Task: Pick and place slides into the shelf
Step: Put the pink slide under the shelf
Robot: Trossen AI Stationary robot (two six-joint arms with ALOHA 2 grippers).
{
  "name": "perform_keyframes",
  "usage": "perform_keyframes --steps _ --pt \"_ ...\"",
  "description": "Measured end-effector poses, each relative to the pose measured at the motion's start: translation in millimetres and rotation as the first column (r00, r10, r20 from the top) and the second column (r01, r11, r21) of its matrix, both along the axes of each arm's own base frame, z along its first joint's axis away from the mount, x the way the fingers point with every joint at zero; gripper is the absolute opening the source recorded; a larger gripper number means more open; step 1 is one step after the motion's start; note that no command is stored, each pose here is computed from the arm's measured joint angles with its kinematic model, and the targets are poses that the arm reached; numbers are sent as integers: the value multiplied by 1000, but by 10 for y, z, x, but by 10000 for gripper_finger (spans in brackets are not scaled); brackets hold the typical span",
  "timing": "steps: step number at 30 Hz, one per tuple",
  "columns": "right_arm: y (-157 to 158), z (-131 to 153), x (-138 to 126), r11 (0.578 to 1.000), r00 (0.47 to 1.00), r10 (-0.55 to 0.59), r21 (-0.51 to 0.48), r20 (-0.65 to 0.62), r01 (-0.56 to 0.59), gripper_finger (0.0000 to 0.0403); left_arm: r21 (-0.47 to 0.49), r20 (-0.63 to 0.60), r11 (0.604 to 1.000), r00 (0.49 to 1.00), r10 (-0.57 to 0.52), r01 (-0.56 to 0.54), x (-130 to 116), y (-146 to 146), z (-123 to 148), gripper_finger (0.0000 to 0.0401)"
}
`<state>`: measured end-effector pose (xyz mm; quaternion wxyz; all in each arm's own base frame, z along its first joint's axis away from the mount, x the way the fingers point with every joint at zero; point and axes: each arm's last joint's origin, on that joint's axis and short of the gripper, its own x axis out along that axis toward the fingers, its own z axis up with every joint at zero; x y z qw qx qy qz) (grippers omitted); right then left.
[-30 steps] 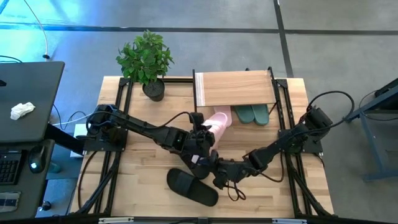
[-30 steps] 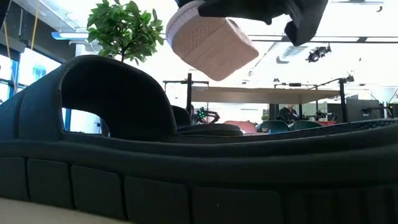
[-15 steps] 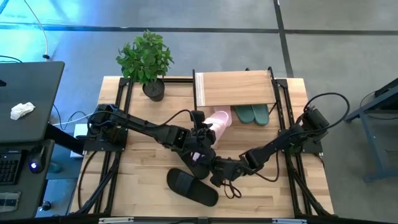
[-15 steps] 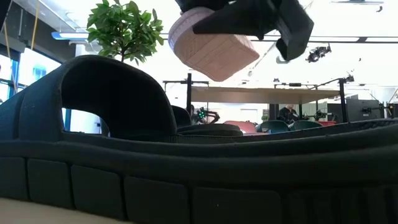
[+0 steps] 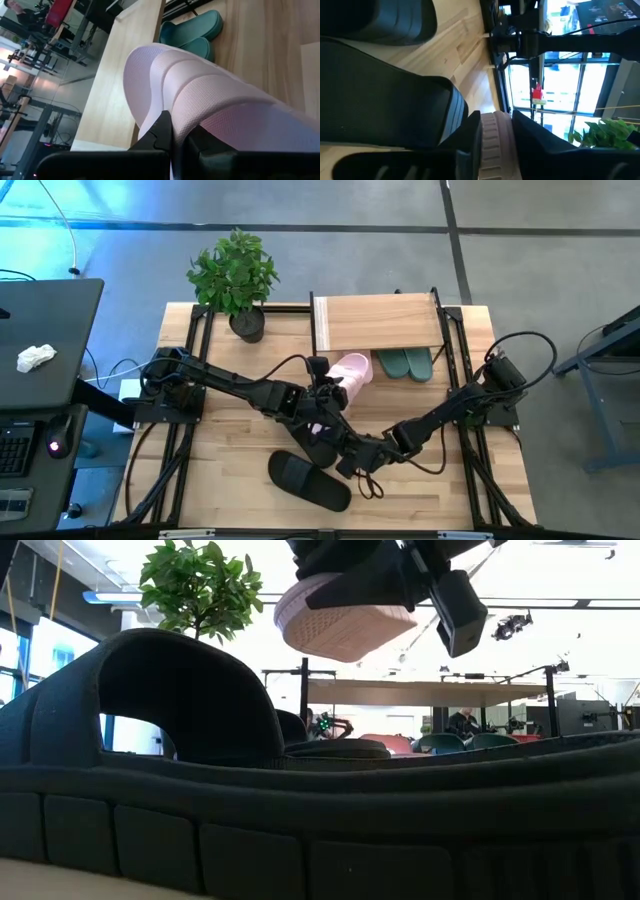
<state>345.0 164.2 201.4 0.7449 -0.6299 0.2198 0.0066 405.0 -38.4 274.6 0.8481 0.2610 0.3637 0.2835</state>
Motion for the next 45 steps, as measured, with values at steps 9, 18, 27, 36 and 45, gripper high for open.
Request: perform_keyframes --steps 9,18,27,36,45 --pt "16 2 -13 1000 1000 -13 -28 0 13 60 2 4 1000 1000 0 0 -1 -9 10 0" --pt "46 -31 -68 996 997 -79 -47 -10 79 27 56 -65 998 997 -40 43 -7 -6 12 35" --pt "36 -103 -133 985 984 -173 -9 -36 173 21 118 -191 980 972 -134 158 -9 -24 2 110" --pt "175 -112 -207 976 989 -142 164 -30 145 20 -6 -201 980 960 -196 199 -193 -27 145 158" --pt "356 -103 -280 945 998 -57 321 -25 62 9 -73 -321 978 924 -208 194 -451 -101 189 139"
